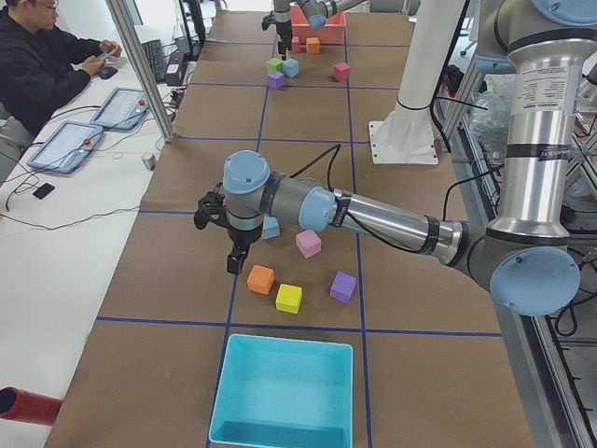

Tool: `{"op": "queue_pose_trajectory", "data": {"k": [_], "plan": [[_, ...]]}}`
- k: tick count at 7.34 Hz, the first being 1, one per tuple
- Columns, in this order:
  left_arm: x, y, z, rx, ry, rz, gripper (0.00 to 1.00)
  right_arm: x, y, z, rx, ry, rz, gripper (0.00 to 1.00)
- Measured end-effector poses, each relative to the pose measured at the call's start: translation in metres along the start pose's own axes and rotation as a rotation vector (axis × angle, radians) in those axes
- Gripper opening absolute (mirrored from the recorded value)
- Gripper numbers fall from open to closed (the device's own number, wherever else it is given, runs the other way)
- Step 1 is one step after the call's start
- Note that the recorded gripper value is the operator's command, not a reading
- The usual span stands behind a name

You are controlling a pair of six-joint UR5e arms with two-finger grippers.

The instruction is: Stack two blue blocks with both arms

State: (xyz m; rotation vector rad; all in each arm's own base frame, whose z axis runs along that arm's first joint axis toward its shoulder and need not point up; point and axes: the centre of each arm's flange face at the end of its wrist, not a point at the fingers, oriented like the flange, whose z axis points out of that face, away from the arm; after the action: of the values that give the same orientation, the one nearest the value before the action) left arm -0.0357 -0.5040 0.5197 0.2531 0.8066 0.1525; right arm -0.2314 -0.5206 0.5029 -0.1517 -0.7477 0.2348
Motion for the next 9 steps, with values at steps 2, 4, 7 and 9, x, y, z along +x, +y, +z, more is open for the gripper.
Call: {"op": "queue_pose_trajectory", "data": {"k": [2,4,7,9], "plan": [[-0.001,0.000,0.001,-0.001,0.000,-0.001,1.00,0.006,0.000,0.004,0.000,0.013,0.024,1.00],[-0.001,0.000,0.001,-0.002,0.000,-0.002,1.00,0.014,-0.001,0.011,0.004,0.035,0.043,1.00],[-0.001,0.000,0.001,-0.002,0.000,-0.002,1.00,0.009,-0.003,0.027,0.008,0.024,0.050,1.00],[-0.002,0.001,0.002,-0.004,-0.001,-0.004,1.00,0.003,0.000,0.038,0.018,-0.007,0.061,1.00]]}}
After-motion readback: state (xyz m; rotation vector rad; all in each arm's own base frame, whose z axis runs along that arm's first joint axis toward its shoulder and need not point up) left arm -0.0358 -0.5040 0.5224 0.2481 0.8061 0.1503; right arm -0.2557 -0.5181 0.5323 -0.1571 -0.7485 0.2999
